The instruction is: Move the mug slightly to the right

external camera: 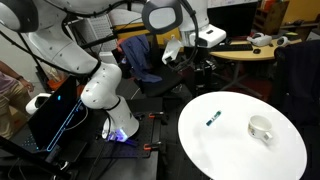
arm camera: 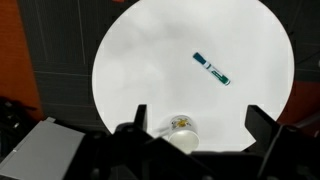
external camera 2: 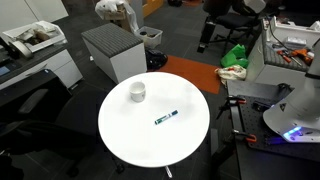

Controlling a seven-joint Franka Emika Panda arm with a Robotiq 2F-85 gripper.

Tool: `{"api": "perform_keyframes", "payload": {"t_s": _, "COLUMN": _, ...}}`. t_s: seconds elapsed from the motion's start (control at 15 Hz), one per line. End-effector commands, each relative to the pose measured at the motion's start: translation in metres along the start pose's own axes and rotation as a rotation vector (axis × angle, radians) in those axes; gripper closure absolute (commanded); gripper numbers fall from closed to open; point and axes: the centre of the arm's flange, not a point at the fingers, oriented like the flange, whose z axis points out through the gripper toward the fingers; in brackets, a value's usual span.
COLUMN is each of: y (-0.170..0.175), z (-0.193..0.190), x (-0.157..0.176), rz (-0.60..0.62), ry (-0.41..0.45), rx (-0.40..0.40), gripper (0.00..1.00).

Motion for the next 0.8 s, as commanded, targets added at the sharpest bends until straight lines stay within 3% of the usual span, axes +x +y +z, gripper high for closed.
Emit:
{"api": "perform_keyframes", "payload": {"t_s": 0.0, "y": 0.005, "z": 0.011, "x": 0.046, "rz": 0.004, "ry": -0.038, "rx": -0.013, "gripper": 0.0}}
{"api": "perform_keyframes", "payload": {"t_s": 0.33, "y": 0.001, "z": 0.039, "x": 0.077, "rz": -0.012, "ry": -0.082, "rx": -0.029, "gripper": 0.0}}
{"api": "perform_keyframes", "payload": {"t_s": 0.73, "y": 0.0, "z": 0.074, "x": 0.105, "rz": -0.02, "ry": -0.063, "rx": -0.046, "gripper": 0.0}}
